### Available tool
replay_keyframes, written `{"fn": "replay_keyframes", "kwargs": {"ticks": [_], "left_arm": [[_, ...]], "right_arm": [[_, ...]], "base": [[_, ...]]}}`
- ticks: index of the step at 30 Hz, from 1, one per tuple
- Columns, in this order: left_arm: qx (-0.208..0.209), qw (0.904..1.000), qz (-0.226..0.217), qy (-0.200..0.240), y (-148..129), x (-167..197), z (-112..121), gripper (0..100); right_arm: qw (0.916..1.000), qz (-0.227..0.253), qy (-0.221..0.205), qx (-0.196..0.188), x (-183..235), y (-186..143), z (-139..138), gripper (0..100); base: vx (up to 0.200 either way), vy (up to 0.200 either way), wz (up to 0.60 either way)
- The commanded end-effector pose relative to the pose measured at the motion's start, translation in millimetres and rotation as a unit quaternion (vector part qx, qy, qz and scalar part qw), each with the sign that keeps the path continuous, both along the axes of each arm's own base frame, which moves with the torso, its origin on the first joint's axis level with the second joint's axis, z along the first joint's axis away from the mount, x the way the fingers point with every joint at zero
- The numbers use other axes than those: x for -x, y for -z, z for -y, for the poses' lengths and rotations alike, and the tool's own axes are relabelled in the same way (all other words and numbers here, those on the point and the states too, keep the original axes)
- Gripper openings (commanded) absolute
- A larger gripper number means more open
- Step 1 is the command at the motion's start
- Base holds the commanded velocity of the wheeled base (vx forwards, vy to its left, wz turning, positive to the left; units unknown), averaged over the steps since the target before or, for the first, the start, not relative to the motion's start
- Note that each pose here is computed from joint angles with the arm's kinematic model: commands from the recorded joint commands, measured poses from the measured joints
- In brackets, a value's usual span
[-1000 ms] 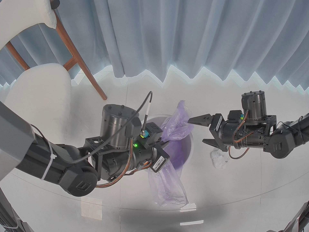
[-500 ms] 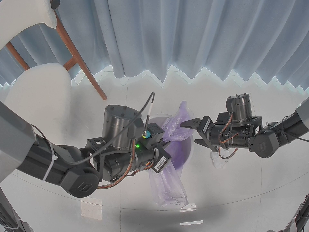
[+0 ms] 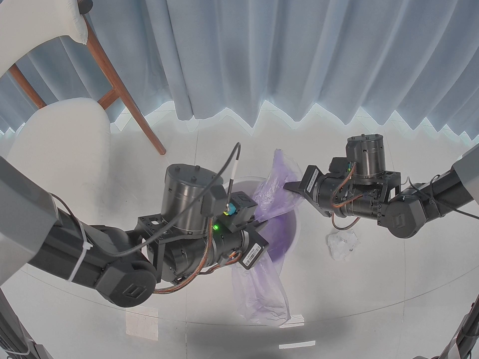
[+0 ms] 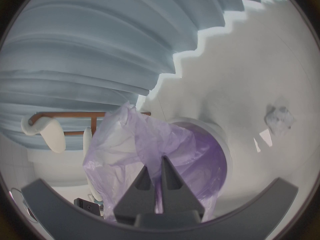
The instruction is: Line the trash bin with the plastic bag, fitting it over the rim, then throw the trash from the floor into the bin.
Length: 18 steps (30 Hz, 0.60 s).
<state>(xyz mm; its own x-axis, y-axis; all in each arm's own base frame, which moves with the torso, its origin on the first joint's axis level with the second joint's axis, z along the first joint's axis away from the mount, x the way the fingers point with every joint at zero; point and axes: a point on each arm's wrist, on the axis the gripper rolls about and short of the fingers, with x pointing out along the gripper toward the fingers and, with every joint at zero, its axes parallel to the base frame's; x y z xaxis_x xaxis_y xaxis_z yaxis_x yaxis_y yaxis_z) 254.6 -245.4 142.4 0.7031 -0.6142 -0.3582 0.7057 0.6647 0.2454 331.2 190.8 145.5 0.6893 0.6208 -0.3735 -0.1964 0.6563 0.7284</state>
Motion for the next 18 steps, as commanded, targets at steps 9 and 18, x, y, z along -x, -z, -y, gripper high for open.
{"fn": "replay_keyframes", "kwargs": {"ticks": [9, 18], "left_arm": [[0.015, 0.9988, 0.000, -0.046, -9, -12, -13, 100], [0.014, 0.9958, -0.040, -0.082, -3, 2, -49, 100]], "right_arm": [[0.9962, 0.085, -0.003, 0.021, -16, -9, 13, 0], [0.9919, 0.123, -0.012, 0.030, -18, 6, 25, 0]], "base": [[0.000, 0.000, 0.00], [0.000, 0.000, 0.00]]}}
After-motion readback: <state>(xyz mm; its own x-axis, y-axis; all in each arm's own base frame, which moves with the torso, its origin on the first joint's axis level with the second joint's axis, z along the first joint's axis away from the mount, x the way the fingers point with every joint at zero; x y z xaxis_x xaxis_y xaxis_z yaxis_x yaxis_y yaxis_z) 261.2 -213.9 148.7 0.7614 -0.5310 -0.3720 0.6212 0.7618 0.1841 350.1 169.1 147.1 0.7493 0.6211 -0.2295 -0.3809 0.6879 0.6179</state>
